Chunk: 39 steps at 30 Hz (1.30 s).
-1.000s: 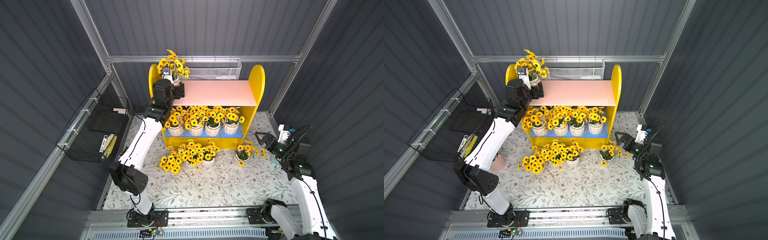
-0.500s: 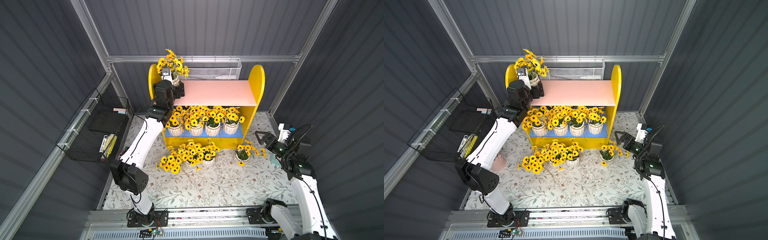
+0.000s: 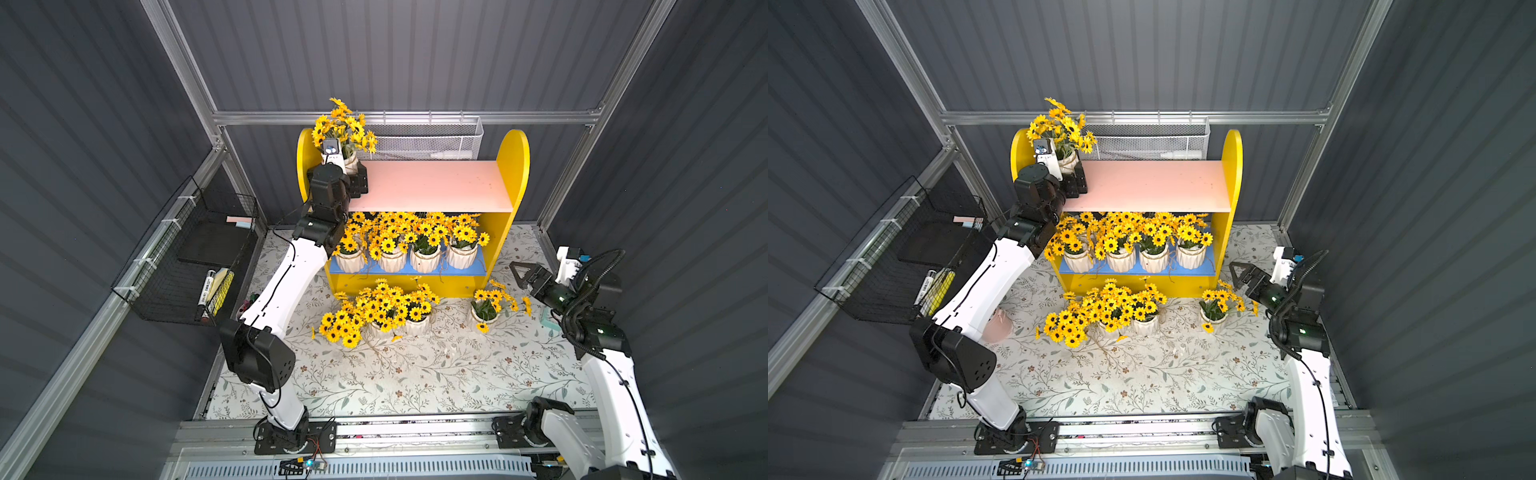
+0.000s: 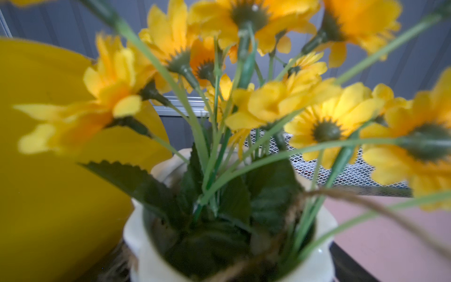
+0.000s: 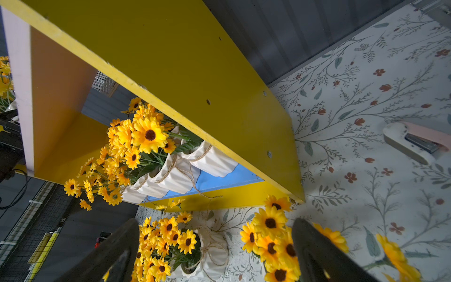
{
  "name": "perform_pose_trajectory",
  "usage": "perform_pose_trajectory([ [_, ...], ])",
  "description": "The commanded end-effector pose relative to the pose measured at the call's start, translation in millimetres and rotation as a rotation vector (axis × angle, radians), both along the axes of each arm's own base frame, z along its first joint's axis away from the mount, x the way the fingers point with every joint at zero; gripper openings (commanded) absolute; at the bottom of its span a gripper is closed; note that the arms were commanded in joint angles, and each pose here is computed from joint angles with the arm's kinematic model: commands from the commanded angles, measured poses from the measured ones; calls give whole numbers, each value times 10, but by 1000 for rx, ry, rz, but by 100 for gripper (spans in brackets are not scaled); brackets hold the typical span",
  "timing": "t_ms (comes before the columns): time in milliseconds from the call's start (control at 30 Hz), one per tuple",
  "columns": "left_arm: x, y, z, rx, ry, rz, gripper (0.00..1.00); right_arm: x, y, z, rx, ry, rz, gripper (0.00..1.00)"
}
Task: Take the sunflower pots off the shelves
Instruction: Pick up the sunflower pot from the shelf.
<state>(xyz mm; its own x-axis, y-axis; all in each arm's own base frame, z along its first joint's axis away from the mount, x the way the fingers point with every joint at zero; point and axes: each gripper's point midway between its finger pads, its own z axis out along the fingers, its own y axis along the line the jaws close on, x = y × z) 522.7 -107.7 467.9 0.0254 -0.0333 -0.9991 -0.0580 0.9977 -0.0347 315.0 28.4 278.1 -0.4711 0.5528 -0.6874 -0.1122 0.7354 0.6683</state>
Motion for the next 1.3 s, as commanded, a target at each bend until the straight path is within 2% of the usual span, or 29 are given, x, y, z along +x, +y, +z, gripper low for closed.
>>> perform_pose_trajectory([
  [0,-134,153,97,29,-7,35,87,26,16,52,0,-23,9,99],
  [167,-197,124,96,32,9,5,83,36,20,46,5,-18,11,99],
  [467,-357,-208,99,40,38,-213,82,37,22,46,8,-17,13,99],
  [567,-417,-279,107,54,43,-264,84,43,31,38,15,-13,19,99],
  [700,-470,-377,101,73,44,-327,99,54,57,27,25,-6,35,99],
  [733,-480,-408,59,77,55,-348,99,56,60,18,28,-3,38,99],
  [1000,-409,-391,57,119,53,-328,100,47,67,17,29,-4,43,99],
  [1267,-345,-442,115,103,39,-344,99,36,46,17,18,-7,28,99],
])
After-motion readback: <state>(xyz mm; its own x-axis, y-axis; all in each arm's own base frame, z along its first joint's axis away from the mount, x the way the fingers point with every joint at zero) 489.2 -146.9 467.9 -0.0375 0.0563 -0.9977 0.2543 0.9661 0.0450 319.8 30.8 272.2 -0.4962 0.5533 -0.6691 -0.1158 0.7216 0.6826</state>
